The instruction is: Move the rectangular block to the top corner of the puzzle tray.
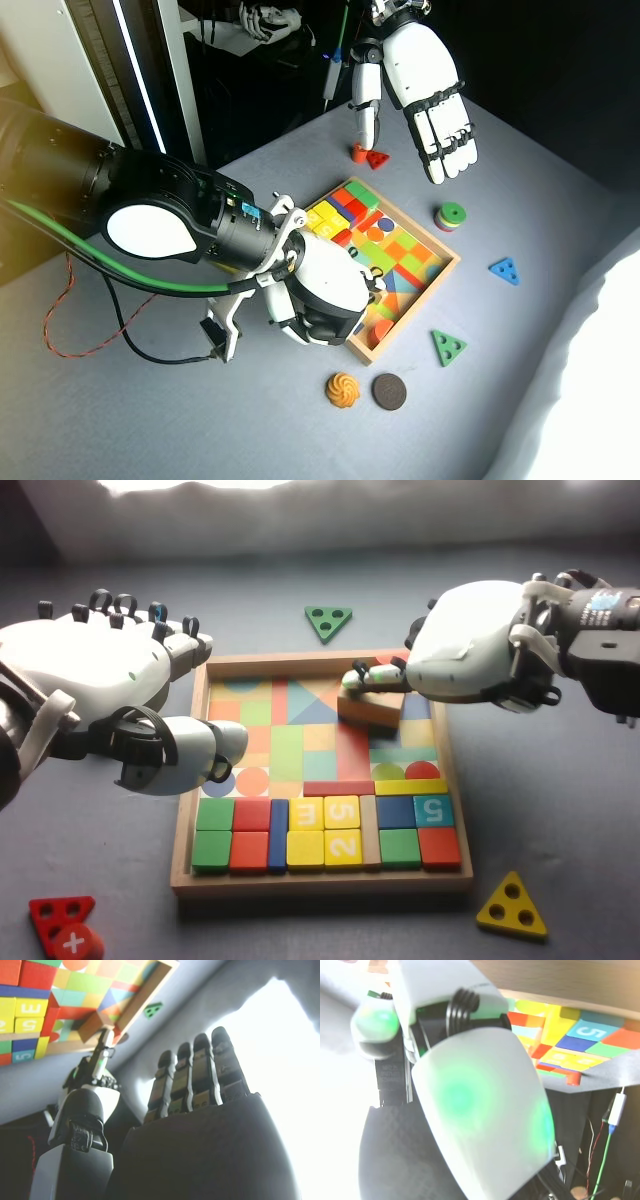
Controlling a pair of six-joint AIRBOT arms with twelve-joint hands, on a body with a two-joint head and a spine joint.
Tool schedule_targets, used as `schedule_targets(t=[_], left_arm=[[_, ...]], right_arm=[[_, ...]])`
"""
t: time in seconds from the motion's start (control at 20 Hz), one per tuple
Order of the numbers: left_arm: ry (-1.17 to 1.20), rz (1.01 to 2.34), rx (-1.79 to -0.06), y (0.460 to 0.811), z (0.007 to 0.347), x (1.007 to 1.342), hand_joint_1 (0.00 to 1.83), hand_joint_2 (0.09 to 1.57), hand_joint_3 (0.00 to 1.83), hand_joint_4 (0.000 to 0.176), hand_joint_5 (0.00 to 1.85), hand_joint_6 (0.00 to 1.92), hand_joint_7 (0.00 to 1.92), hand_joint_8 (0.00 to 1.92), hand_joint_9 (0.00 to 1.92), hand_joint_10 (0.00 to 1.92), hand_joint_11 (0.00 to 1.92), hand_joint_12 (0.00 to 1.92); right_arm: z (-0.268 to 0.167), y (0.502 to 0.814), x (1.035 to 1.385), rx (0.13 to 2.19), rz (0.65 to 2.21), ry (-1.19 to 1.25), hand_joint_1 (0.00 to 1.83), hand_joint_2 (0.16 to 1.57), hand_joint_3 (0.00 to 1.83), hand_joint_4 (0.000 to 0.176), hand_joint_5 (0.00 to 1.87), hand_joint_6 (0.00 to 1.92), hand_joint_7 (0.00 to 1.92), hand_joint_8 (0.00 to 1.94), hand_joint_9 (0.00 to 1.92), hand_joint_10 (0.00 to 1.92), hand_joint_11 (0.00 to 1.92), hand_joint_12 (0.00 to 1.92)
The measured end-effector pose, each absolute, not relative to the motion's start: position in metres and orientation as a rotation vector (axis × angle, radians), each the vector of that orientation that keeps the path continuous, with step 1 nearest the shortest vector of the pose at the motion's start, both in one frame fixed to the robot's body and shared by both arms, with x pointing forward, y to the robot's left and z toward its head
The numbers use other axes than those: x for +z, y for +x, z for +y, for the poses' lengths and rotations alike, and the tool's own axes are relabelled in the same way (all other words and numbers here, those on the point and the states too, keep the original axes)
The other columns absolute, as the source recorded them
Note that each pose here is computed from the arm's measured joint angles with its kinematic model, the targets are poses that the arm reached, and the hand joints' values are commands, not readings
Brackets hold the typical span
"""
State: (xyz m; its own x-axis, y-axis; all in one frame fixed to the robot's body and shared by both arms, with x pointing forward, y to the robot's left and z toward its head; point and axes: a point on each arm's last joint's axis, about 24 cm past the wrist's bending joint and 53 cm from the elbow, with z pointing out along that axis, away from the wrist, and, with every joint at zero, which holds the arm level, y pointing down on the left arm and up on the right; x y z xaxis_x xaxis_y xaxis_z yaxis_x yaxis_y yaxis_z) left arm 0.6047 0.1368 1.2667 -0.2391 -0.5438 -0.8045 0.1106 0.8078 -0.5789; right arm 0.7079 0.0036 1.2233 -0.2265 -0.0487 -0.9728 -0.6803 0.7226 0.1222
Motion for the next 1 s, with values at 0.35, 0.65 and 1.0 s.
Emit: schedule_targets(t=[0.35, 0.65, 1.0], left_arm=[[-0.34, 1.712, -0.633, 0.605, 0.137, 1.267, 0.0, 1.37, 0.0, 0.0, 0.12, 0.02, 0.11, 0.02, 0.03, 0.01, 0.0, 0.0], [-0.341, 1.712, -0.633, 0.605, 0.137, 1.267, 0.0, 1.37, 0.0, 0.0, 0.09, 0.0, 0.08, 0.0, 0.01, 0.0, 0.0, 0.0], [-0.339, 1.712, -0.634, 0.605, 0.137, 1.267, 0.0, 1.37, 0.0, 0.0, 0.08, 0.01, 0.09, 0.01, 0.02, 0.01, 0.0, 0.0]], right_arm=[[-0.005, 0.724, 1.227, 0.62, 1.713, -0.562, 1.83, 0.84, 0.48, 0.0, 0.13, 0.0, 1.31, 1.94, 1.3, 1.92, 0.73, 1.63], [-0.015, 0.738, 1.229, 0.597, 1.71, -0.533, 1.83, 0.88, 0.5, 0.0, 0.14, 0.01, 1.36, 1.94, 1.36, 1.92, 1.21, 1.92], [-0.012, 0.742, 1.235, 0.596, 1.695, -0.533, 1.83, 0.85, 0.58, 0.0, 0.18, 0.0, 1.42, 1.94, 1.42, 1.92, 1.36, 1.92]])
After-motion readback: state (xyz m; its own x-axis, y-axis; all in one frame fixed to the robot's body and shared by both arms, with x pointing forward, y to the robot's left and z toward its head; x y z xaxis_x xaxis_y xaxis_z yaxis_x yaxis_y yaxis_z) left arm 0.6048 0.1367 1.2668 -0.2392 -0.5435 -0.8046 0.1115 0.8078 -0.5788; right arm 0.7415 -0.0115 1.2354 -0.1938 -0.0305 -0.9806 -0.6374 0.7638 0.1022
